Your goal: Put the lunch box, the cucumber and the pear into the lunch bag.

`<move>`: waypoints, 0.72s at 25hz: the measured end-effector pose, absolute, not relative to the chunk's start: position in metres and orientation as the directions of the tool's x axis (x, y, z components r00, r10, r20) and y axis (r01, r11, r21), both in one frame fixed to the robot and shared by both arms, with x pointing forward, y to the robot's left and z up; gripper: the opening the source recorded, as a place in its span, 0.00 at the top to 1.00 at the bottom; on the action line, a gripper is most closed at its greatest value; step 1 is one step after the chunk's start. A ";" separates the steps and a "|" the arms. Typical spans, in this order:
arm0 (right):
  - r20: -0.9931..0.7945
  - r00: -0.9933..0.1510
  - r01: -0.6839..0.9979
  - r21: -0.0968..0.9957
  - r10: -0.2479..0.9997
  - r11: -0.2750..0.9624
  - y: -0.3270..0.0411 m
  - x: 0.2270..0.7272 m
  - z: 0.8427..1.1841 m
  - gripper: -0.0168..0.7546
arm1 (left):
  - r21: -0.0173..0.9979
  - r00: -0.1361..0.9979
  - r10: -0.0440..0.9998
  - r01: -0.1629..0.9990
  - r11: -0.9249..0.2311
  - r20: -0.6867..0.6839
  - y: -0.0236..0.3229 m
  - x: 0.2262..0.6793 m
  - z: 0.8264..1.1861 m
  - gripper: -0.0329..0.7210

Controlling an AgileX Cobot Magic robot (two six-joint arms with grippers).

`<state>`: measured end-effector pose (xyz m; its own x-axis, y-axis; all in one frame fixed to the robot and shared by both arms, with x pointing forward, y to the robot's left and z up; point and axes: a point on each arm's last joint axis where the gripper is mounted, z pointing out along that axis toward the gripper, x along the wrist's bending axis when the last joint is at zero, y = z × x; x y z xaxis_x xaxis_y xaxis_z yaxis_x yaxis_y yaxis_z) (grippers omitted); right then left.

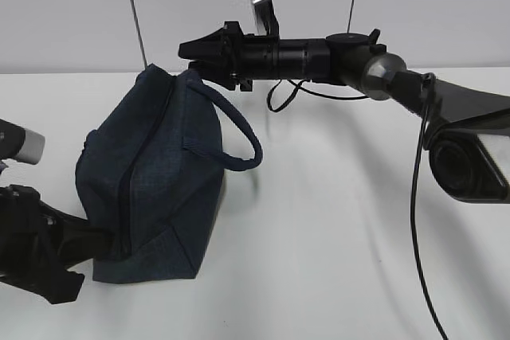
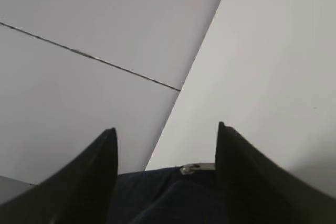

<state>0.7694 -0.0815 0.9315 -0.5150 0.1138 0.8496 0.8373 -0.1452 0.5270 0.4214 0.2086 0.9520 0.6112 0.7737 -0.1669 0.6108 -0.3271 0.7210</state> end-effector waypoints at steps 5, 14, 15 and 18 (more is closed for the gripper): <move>0.821 -0.562 0.812 0.570 0.094 -0.123 -0.090 0.770 0.957 0.32 | 0.722 0.596 0.782 0.620 -0.305 -0.182 0.209 0.422 0.952 0.58; 0.696 -0.594 0.766 0.643 0.403 0.017 -0.112 0.767 1.013 0.42 | 0.764 0.506 0.846 0.610 -0.211 -0.170 0.217 0.420 0.969 0.43; 0.707 -0.569 0.783 0.621 0.421 0.016 -0.112 0.766 1.014 0.42 | 0.772 0.503 0.847 0.603 -0.201 -0.173 0.217 0.419 0.972 0.43; 0.704 -0.529 0.804 0.594 0.474 0.015 -0.111 0.762 1.027 0.45 | 0.790 0.489 0.855 0.587 -0.177 -0.172 0.219 0.417 0.978 0.43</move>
<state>0.7620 -0.1111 1.0270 -0.5292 0.4735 0.7041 0.8042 0.0150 0.5942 0.4172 0.2188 0.9781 0.4892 0.8551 -0.1719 0.5875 -0.1773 0.7896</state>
